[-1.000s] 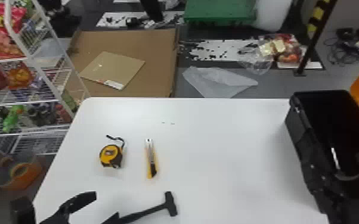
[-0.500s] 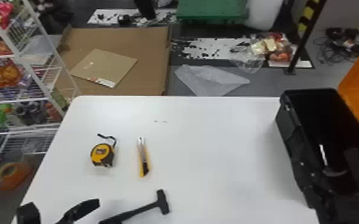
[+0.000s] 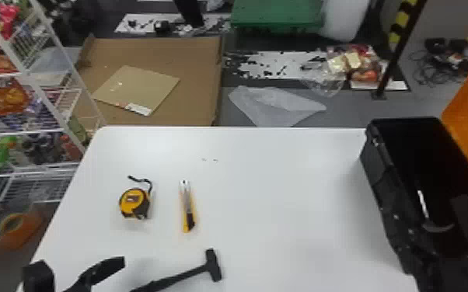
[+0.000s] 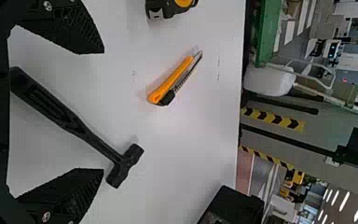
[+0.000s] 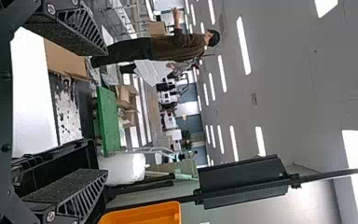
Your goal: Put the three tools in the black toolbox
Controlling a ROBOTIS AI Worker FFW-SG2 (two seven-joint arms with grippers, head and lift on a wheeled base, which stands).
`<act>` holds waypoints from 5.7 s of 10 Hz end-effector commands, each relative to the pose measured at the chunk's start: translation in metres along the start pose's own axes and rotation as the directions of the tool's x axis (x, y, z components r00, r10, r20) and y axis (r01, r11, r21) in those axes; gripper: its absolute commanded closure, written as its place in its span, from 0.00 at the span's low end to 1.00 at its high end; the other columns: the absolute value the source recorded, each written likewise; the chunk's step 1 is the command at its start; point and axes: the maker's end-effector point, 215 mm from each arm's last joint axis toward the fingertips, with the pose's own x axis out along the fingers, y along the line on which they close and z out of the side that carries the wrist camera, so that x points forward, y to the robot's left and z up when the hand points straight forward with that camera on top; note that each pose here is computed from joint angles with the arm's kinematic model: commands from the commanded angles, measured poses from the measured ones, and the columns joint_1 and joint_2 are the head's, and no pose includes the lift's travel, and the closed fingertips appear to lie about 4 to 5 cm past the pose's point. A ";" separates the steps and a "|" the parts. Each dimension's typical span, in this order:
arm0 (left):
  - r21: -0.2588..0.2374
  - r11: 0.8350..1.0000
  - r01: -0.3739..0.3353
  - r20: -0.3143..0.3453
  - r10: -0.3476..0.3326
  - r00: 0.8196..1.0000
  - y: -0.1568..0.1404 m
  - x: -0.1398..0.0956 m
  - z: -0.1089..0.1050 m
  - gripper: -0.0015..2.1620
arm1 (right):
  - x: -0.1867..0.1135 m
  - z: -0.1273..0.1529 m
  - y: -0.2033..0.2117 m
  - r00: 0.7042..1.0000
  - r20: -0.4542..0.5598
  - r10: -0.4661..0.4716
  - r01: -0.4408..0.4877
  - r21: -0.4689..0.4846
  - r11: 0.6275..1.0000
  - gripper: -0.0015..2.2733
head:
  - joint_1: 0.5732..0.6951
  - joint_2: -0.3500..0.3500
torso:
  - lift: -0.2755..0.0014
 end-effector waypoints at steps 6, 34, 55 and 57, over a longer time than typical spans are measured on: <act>-0.024 0.998 0.058 -0.040 -0.059 0.997 -0.022 0.026 -0.011 0.05 | 0.000 0.006 -0.001 1.000 0.007 0.005 -0.005 0.001 1.000 0.05 | 1.00 0.57 | 0.80; -0.076 0.995 0.071 -0.062 -0.075 0.995 -0.041 0.041 -0.035 0.24 | 0.002 0.021 -0.003 0.999 0.038 -0.008 0.007 0.018 1.000 0.04 | 1.00 0.42 | 0.80; -0.159 0.974 0.160 -0.182 -0.188 0.965 -0.072 0.040 -0.057 0.19 | 0.007 0.035 0.002 0.997 0.076 -0.008 0.005 0.037 0.999 0.04 | 1.00 0.42 | 0.80; -0.147 0.979 0.143 -0.193 -0.170 0.966 -0.068 0.040 -0.058 0.20 | 0.006 0.034 0.000 0.997 0.074 -0.011 0.008 0.042 0.999 0.03 | 1.00 0.39 | 0.80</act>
